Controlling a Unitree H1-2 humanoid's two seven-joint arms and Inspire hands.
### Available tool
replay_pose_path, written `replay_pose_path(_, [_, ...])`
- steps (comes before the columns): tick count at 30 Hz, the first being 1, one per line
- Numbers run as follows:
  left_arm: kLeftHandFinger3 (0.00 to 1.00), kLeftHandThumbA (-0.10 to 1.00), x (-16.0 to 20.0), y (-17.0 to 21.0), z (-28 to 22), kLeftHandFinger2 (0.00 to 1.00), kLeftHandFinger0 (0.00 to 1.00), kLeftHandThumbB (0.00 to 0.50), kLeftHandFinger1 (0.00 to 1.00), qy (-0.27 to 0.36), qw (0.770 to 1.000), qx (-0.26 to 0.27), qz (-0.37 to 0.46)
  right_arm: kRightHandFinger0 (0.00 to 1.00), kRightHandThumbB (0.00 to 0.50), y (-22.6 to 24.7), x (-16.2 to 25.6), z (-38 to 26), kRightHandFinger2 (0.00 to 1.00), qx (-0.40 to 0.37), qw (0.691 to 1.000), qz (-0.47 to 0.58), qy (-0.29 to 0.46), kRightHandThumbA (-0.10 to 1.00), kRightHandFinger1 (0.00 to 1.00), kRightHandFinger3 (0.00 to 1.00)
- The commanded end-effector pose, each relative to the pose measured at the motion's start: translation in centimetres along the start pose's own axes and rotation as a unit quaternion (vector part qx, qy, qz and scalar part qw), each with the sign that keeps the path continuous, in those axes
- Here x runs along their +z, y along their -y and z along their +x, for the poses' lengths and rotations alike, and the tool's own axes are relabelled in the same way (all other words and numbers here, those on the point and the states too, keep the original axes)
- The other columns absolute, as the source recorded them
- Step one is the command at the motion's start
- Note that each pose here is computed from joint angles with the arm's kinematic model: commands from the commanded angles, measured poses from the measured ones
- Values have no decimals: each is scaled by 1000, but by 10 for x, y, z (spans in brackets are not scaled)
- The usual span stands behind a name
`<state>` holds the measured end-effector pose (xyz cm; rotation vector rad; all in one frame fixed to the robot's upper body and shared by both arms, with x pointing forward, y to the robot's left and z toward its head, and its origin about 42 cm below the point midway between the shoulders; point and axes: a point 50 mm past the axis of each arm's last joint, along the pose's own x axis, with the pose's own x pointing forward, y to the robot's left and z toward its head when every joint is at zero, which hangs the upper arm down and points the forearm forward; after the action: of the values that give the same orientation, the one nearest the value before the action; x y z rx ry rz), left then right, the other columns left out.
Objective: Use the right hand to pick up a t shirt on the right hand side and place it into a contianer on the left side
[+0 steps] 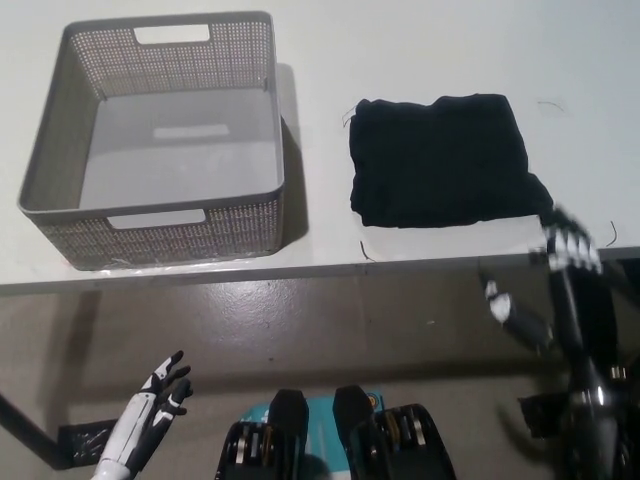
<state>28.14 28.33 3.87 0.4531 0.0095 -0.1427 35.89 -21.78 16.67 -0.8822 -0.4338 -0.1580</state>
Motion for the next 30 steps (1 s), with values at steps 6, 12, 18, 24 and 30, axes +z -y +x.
replay_pose_path(6, [1000,1000,13,-11,9,927,724,357,799,40,999,7,18,1000,500,14,21,68,1000,-20,997,-70,-1,711,1000,1000])
replay_pose_path(12, [1000,1000,15,-11,15,912,704,371,782,46,999,9,20,1000,500,10,18,81,1000,-12,996,-86,4,716,1000,1000])
replay_pose_path(18, [1000,1000,17,-12,15,941,736,359,807,46,999,5,22,1000,500,5,11,84,1000,-1,995,-100,3,744,1000,1000])
replay_pose_path(24, [1000,1000,17,-12,17,934,733,370,804,46,999,4,20,1000,500,-6,0,83,1000,33,991,-129,-2,838,1000,1000])
replay_pose_path(30, [1000,1000,19,-12,18,935,739,366,808,48,999,2,20,1000,500,-17,-5,84,1000,56,988,-147,-4,900,1000,1000])
